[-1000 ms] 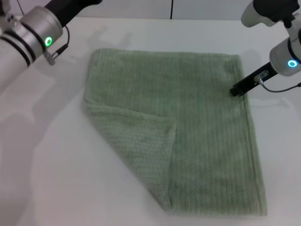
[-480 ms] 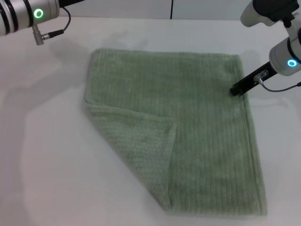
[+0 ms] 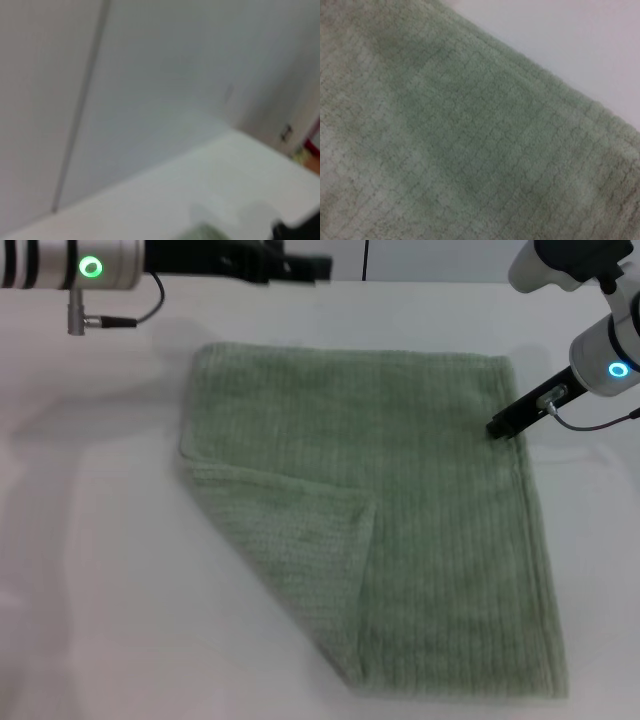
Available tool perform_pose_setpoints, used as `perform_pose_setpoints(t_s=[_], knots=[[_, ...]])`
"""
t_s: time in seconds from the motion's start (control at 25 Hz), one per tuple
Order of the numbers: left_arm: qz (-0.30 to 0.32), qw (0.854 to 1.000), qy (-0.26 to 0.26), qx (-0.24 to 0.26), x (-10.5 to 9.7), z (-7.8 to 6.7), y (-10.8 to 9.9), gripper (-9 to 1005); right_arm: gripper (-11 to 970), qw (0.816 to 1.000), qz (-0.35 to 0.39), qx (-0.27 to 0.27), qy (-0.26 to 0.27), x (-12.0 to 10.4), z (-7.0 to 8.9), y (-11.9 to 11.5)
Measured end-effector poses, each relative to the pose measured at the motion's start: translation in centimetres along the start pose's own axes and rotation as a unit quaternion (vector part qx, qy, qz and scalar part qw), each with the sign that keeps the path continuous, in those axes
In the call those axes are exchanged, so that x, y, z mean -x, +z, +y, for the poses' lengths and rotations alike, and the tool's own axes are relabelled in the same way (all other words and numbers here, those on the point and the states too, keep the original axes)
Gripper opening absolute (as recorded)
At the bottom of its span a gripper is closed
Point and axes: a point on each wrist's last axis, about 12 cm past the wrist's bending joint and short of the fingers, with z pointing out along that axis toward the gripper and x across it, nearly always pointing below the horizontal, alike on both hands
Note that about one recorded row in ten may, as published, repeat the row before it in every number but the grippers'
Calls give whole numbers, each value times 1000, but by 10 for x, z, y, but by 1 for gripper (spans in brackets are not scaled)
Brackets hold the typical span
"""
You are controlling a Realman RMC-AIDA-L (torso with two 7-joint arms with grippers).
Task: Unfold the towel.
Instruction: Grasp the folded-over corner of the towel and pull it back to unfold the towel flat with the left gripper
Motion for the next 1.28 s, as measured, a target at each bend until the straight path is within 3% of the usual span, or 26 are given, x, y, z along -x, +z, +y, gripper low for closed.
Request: perform_pose_setpoints(t_s=[0.28, 0.68, 1.28], knots=[[97, 993, 60, -43, -9, -24, 21, 785, -2, 1000, -2, 0, -3, 2, 0, -1], [155, 976, 112, -102, -23, -51, 36, 782, -3, 1000, -3, 0, -4, 2, 0, -1], [194, 966, 132, -107, -39, -64, 59, 778, -3, 1000, -4, -1, -5, 2, 0, -1]])
